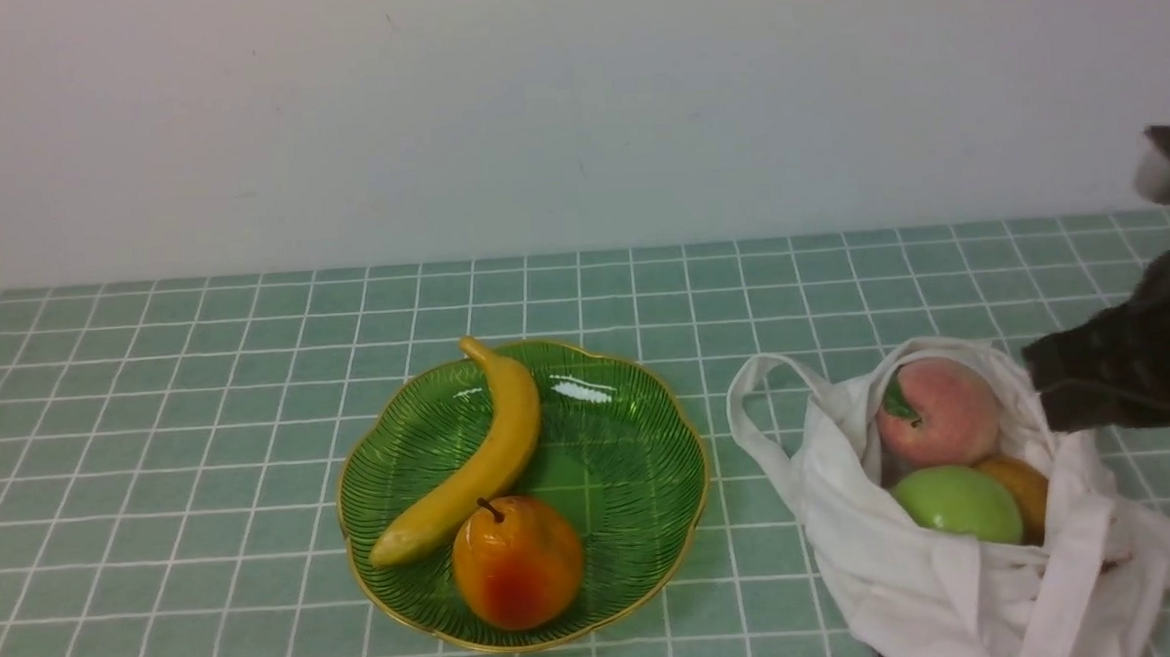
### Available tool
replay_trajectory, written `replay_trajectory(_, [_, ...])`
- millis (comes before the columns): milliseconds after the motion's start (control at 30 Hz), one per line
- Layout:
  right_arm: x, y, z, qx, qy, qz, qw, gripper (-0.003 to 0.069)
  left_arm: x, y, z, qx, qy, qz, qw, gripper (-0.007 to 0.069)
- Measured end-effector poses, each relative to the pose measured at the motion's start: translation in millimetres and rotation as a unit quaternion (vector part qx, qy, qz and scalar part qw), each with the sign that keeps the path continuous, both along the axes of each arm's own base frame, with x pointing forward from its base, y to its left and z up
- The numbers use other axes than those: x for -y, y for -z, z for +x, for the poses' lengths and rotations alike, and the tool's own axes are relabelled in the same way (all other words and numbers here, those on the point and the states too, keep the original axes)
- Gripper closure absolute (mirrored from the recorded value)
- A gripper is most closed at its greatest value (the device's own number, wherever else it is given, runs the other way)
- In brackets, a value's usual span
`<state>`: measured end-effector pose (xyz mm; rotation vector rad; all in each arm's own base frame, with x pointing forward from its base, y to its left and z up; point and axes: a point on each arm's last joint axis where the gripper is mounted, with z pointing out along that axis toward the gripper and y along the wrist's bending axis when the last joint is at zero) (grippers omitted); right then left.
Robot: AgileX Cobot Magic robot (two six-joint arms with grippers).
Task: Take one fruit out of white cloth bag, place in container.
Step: 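Reach into the cloth bag and grasp a fruit inside it with the right gripper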
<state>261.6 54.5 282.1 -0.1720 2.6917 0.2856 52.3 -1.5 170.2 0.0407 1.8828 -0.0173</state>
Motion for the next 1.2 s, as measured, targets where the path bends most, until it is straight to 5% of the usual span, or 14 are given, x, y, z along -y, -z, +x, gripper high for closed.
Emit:
replay_trajectory(167, [-20.0,27.5,25.8,-0.035,-0.015,-0.06,0.997,0.0534,0.0,0.0,0.0,0.0,0.0,0.0,1.0,0.0633])
replay_trajectory(333, [-32.9,45.1,40.3,-0.052,-0.014,-0.077,0.996,0.0319,0.0,0.0,0.0,0.0,0.0,0.0,1.0,0.0633])
replay_trajectory(367, [-36.6,49.9,44.9,-0.056,-0.011,-0.076,0.995,0.0214,0.0,0.0,0.0,0.0,0.0,0.0,1.0,0.0633])
replay_trajectory(567, [-40.1,67.2,52.9,-0.077,-0.011,-0.085,0.993,-0.0006,0.0,0.0,0.0,0.0,0.0,0.0,1.0,0.0633])
replay_trajectory(1033, [-42.7,93.3,56.8,-0.136,-0.005,-0.095,0.986,-0.0032,0.0,0.0,0.0,0.0,0.0,0.0,1.0,0.0633])
replay_trajectory(1200, [-43.0,94.8,58.6,-0.141,-0.006,-0.098,0.985,0.0018,0.0,0.0,0.0,0.0,0.0,0.0,1.0,0.0633])
